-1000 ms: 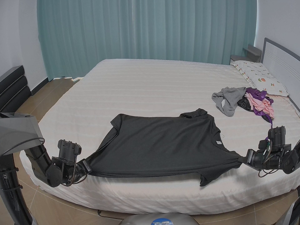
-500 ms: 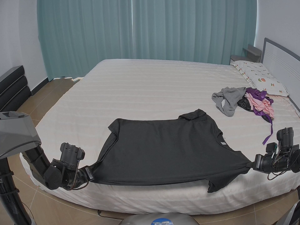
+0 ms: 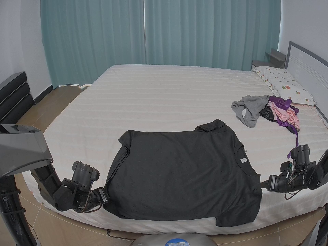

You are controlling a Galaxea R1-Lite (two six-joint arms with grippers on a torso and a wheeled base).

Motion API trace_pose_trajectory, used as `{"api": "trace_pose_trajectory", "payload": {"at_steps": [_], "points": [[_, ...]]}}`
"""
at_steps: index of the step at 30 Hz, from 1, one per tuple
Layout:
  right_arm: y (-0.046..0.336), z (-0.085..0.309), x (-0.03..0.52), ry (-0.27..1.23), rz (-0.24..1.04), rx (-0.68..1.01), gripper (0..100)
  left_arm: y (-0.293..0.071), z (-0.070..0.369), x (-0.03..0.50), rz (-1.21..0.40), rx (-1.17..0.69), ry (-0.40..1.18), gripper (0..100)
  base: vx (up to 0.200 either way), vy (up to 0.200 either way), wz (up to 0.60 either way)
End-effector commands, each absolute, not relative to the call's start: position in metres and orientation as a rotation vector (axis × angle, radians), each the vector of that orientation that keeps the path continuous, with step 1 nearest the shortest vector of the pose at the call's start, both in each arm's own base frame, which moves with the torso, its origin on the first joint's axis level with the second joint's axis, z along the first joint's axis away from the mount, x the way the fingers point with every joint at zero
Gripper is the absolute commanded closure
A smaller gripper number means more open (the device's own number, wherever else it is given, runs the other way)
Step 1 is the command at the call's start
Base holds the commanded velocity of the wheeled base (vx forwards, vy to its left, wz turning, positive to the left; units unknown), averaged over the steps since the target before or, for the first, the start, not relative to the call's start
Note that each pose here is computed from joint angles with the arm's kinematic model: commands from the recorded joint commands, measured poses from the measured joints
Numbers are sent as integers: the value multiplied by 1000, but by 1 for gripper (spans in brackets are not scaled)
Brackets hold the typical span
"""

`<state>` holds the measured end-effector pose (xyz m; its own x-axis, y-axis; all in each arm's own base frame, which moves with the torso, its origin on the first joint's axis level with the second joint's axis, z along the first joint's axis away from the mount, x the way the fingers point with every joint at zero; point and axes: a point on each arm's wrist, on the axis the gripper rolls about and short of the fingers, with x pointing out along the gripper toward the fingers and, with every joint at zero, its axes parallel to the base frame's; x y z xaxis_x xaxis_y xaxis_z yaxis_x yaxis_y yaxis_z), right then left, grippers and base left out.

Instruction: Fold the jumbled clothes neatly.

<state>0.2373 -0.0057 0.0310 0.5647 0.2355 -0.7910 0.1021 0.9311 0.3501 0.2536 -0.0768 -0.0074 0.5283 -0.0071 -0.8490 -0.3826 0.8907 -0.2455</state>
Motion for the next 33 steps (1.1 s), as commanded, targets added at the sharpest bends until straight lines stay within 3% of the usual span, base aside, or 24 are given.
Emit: {"api": "trace_pose_trajectory", "payload": {"at_steps": [1, 17, 26, 33], "points": [[-1, 8, 253, 1011, 89, 395, 0, -78, -11, 256, 226, -436, 1007, 0, 0, 0, 0], [-1, 12, 274, 840, 51, 535, 0, -70, 13, 270, 220, -558, 838, 0, 0, 0, 0], [4, 24, 271, 798, 63, 565, 0, -65, 13, 274, 237, -578, 830, 0, 0, 200, 0], [4, 24, 271, 795, 64, 566, 0, -64, 13, 276, 214, -598, 837, 0, 0, 0, 0]]}}
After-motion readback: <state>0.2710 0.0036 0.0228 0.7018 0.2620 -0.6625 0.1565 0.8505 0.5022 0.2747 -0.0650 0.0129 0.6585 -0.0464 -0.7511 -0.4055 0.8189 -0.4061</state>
